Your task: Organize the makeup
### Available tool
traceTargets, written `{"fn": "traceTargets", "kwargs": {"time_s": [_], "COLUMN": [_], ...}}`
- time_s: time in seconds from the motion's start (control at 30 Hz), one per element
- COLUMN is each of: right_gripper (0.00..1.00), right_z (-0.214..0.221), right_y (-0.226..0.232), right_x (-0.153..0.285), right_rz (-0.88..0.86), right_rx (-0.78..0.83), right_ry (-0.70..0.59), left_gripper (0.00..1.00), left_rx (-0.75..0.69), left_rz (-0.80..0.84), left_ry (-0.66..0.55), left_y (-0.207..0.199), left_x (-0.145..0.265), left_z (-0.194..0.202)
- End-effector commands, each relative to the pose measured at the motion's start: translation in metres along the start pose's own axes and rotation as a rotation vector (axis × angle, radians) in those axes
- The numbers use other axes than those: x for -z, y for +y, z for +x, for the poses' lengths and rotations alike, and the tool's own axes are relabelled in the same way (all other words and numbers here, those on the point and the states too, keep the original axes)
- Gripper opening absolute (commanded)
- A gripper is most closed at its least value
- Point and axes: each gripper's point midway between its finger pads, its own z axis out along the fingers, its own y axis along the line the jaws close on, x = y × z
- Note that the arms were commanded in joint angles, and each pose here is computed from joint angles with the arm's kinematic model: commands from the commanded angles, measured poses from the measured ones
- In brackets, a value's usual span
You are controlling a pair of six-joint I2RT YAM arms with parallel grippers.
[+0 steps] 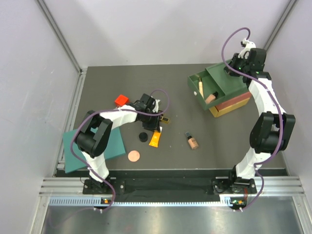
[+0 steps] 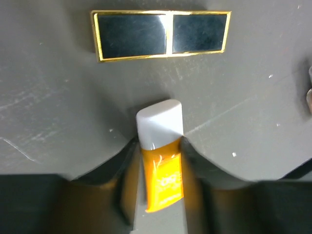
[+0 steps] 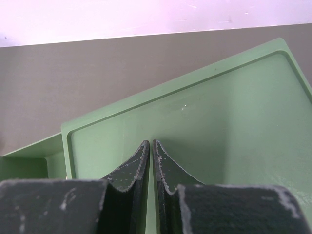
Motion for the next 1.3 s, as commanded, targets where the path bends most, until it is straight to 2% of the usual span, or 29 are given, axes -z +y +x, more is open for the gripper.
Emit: {"fn": "traceTargets", "kwargs": {"time_s": [0.0, 0.03, 0.13, 0.2, 0.57, 0.63, 0.7, 0.73, 0.83, 1.13, 1.27], "right_gripper": [0.08, 0.08, 0.08, 0.07, 0.08, 0.08, 0.08, 0.08, 0.08, 0.08, 0.08], "right_z": [0.137, 0.138, 0.138, 0.138, 0.138, 0.139, 0.138, 0.140, 0.139, 0.144, 0.141], "right_y": [-0.021, -0.021, -0.021, -0.022, -0.022, -0.022, -0.022, -0.022, -0.022, -0.023, -0.023], "right_x": [-0.001, -0.001, -0.001, -0.001, -0.001, -0.002, -0.003, -0.003, -0.002, -0.003, -0.004], "right_rz": [0.072, 0.072, 0.070, 0.073, 0.075, 0.075, 0.074, 0.073, 0.073, 0.075, 0.074], "right_rx": [-0.153, -0.153, -0.151, -0.150, -0.151, -0.153, -0.153, -0.153, -0.151, -0.157, -0.154], "right_ry": [0.445, 0.447, 0.447, 0.448, 0.448, 0.450, 0.448, 0.452, 0.450, 0.460, 0.454], "left_gripper": [0.26, 0.17, 0.03, 0.00, 0.00, 0.22, 0.48, 0.53, 0.57, 0.58, 0.58], "left_rx": [-0.002, -0.002, -0.016, -0.026, -0.098, -0.108, -0.115, -0.128, -0.170, -0.405, -0.419], "left_rz": [0.040, 0.046, 0.077, 0.093, 0.102, 0.089, 0.083, 0.081, 0.079, 0.027, 0.051], "left_ry": [0.038, 0.043, 0.045, 0.044, -0.007, -0.005, -0.007, -0.011, -0.037, -0.059, -0.045], "left_y": [-0.004, -0.005, -0.010, -0.013, -0.022, -0.021, -0.021, -0.021, -0.024, -0.041, -0.047], "left_x": [-0.006, -0.008, -0.010, -0.008, 0.009, 0.012, 0.014, 0.016, 0.024, 0.027, 0.020], "left_z": [0.004, 0.005, 0.003, 0.000, -0.020, -0.023, -0.024, -0.025, -0.030, -0.024, -0.018]}}
